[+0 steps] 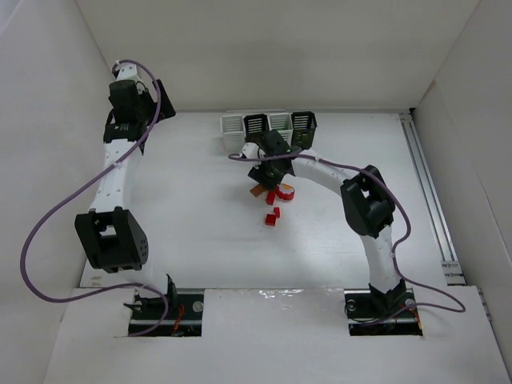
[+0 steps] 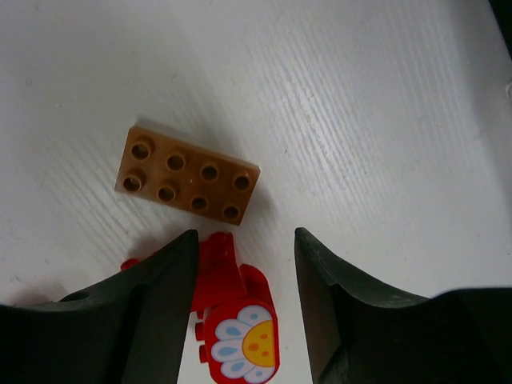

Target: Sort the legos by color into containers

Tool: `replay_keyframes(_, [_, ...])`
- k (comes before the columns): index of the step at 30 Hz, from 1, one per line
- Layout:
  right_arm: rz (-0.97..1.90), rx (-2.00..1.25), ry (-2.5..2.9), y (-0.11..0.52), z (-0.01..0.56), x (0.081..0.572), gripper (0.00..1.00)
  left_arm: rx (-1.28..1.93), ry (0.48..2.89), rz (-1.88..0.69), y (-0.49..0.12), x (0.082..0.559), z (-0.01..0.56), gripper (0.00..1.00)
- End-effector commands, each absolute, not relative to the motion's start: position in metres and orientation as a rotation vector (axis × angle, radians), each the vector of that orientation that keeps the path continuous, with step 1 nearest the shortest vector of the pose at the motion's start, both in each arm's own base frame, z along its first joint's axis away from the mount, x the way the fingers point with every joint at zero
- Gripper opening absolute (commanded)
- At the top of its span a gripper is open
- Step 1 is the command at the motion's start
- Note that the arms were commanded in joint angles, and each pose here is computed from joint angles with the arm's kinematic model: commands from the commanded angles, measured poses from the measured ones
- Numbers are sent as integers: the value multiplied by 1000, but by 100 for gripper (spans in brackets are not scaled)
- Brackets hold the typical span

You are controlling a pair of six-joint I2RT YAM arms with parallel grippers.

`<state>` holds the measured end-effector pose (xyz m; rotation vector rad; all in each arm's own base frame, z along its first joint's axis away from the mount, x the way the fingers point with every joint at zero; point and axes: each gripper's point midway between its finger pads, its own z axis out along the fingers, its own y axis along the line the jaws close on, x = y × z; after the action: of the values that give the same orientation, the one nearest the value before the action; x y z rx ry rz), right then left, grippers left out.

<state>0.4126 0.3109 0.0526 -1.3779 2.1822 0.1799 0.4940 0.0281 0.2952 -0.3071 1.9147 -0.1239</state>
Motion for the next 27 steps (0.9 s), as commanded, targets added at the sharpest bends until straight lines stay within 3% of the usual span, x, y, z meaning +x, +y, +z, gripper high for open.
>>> replay_keyframes(1, [184, -1395, 2144, 297, 77, 411, 57, -281, 1860, -152, 24, 502, 319, 100])
replay_keyframes(5, [205, -1450, 2134, 287, 81, 400, 58, -274, 1870, -145, 25, 504, 314, 100])
replay_keyframes(9, [214, -1559, 2095, 285, 76, 393, 69, -270, 1892, -156, 23, 508, 304, 100])
replay_keyframes(14, [226, -1555, 2024, 302, 92, 406, 77, -256, 1902, -159, 22, 509, 302, 100])
replay_keyframes(20, [245, -1731, 1774, 332, 107, 409, 78, -202, 1919, -158, 18, 508, 300, 100])
replay_keyframes(27, [310, -2075, 1609, 333, 83, 394, 81, -72, 1949, -270, -1, 504, 296, 100])
